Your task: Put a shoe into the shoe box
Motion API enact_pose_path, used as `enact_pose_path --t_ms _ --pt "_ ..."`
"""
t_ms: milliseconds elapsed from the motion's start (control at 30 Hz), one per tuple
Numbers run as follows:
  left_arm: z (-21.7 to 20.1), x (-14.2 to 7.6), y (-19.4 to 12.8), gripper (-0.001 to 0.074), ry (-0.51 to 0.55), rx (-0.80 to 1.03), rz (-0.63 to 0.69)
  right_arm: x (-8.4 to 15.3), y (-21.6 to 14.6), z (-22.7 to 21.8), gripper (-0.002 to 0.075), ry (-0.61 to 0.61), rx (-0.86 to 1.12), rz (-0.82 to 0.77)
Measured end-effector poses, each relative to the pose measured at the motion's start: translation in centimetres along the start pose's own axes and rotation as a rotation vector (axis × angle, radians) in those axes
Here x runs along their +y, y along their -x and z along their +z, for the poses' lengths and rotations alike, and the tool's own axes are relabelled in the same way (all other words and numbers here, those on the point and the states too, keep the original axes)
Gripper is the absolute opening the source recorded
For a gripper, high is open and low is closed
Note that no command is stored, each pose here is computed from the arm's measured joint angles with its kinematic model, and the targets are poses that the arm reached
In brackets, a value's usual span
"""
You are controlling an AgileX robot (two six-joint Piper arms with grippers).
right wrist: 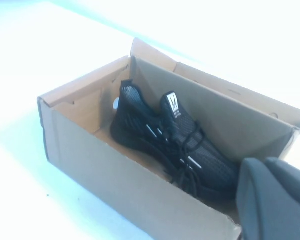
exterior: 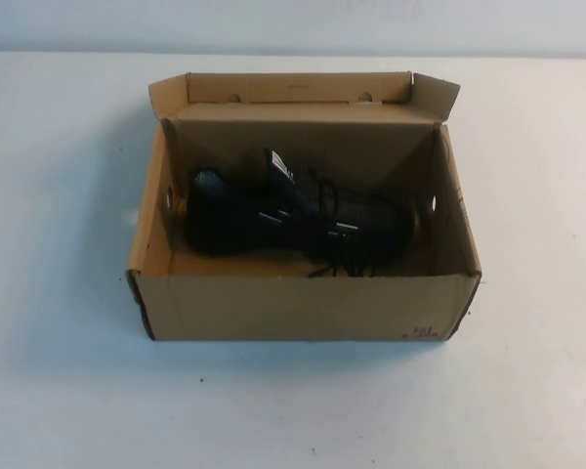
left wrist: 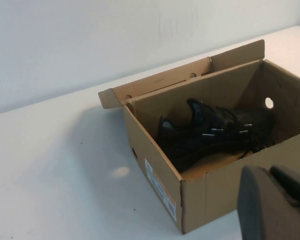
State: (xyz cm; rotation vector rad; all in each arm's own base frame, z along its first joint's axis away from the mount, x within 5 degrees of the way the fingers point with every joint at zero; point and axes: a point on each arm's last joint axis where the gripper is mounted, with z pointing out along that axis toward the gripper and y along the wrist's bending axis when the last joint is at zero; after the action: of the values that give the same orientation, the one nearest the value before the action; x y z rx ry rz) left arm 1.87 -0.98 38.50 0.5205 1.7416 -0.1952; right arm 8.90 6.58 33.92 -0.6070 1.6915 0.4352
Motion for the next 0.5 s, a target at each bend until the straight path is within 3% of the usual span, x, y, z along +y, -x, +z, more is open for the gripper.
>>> enact_pose_path --t_ms 500 --pt "0.0 0.0 0.0 -0.0001 0.0 0.0 0.0 0.02 0.03 -0.04 -0.0016 0.002 -0.004 0.006"
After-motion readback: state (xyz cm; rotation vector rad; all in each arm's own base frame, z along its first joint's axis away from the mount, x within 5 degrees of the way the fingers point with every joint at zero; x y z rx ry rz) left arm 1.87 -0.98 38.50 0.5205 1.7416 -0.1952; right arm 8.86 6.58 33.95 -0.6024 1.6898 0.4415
